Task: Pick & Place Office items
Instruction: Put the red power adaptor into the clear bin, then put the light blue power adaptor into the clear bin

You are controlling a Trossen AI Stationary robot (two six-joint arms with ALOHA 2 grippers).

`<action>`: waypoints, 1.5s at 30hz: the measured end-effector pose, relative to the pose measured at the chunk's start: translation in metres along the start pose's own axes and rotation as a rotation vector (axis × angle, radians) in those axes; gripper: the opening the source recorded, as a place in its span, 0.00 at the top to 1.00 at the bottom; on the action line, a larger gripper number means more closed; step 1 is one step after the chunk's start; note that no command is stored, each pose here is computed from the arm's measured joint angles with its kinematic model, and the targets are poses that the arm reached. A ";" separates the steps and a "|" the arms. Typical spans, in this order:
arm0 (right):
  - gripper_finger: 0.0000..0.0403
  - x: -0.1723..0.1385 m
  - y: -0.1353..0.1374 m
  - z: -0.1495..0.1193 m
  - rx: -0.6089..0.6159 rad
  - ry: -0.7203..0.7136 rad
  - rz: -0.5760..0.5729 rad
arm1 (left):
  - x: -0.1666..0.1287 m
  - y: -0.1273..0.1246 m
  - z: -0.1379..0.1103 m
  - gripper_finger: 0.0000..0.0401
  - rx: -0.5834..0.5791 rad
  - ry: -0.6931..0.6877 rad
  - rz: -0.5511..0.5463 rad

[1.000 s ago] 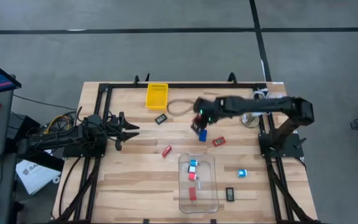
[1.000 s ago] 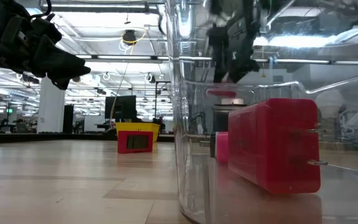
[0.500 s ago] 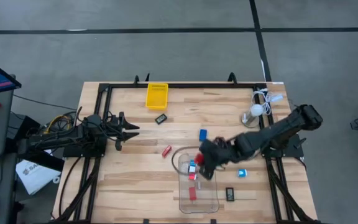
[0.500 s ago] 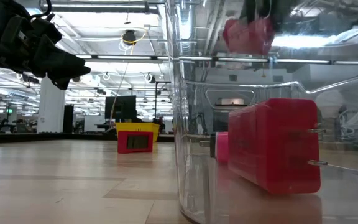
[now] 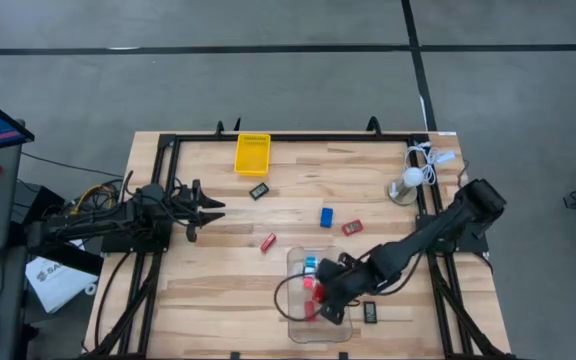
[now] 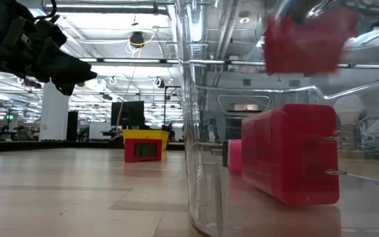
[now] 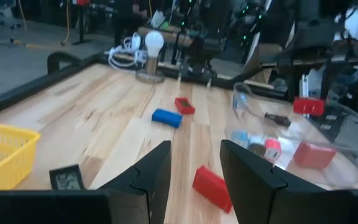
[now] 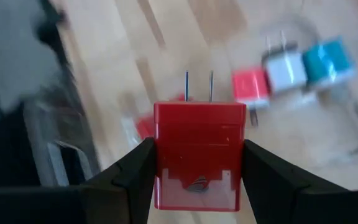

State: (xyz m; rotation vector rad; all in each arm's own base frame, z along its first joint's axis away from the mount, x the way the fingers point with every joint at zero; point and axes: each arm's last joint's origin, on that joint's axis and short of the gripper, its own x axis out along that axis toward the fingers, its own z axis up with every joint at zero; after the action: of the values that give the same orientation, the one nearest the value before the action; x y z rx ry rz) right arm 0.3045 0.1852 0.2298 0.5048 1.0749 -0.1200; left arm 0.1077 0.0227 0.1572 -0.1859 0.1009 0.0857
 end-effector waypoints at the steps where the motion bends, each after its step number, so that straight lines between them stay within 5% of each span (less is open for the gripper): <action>1: 0.52 0.005 0.000 -0.003 -0.009 0.031 -0.009 | 0.000 0.000 0.000 0.66 -0.001 0.005 0.001; 14: 0.52 0.030 -0.001 -0.013 -0.041 0.116 -0.062 | 0.003 0.001 -0.002 0.66 -0.005 0.028 0.000; 35: 0.52 0.030 -0.004 -0.011 -0.048 0.122 -0.077 | 0.005 0.001 -0.004 0.66 -0.008 0.046 0.003; 45: 0.43 0.030 -0.004 -0.011 -0.047 0.123 -0.076 | 0.005 0.001 -0.003 0.66 -0.008 0.044 0.003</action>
State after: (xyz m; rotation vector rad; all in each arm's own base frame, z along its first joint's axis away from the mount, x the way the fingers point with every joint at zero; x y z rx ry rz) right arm 0.3083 0.1909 0.1983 0.4333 1.2146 -0.1315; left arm 0.1119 0.0236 0.1532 -0.1956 0.1449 0.0849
